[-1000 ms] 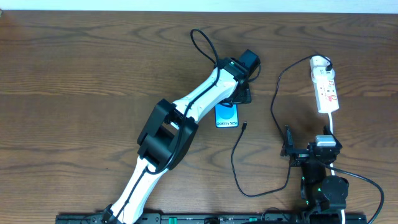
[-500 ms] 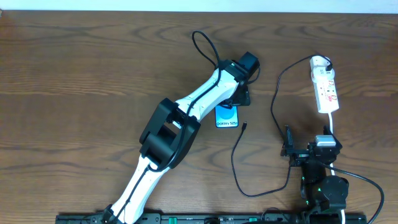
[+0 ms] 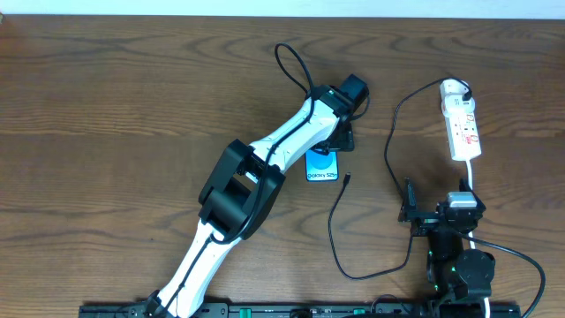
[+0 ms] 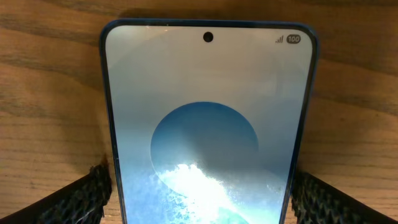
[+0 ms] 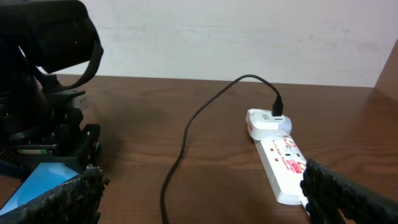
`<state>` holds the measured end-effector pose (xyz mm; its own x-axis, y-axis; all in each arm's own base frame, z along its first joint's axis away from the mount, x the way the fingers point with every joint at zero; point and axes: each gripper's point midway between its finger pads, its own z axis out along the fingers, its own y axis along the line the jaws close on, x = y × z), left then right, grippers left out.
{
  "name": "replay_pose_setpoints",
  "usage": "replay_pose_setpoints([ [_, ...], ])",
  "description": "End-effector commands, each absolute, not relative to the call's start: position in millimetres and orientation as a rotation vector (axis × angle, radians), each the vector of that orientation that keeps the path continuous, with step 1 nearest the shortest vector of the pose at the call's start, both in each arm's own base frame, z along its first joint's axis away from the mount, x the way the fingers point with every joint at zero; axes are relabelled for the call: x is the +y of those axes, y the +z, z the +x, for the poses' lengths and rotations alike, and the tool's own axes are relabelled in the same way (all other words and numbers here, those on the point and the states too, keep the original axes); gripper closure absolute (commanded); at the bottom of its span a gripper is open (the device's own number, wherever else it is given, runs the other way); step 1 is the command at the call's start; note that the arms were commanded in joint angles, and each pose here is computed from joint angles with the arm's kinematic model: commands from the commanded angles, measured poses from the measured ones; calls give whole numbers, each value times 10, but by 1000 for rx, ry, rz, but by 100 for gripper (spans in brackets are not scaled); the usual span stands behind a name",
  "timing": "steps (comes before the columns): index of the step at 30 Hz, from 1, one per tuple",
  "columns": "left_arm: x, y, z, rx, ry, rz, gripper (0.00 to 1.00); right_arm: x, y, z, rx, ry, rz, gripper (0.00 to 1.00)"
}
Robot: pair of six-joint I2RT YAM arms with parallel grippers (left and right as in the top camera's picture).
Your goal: Plug charger to phone and switch on socket
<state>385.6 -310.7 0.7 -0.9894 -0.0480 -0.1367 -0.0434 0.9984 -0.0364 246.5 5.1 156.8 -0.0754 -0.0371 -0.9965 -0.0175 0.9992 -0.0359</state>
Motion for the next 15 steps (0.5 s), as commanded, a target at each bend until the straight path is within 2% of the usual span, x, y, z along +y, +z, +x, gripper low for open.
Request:
replay_pose_setpoints([
  [1,-3036,-271,3802,3049,11,-64,11,21,1560,2463,1648,-32,-37,1],
  [3,-3036,-271,3802,3049,11,-64,15,21,1561,2463,1647,-32,-37,1],
  [12,-3044,-262,3799,3051,4,-65,15,21,1560,2463,1648,-32,-37,1],
  [15,-3080,-230,3783,3059,-29,-64,20,21,1560,2463,1648,-32,-37,1],
])
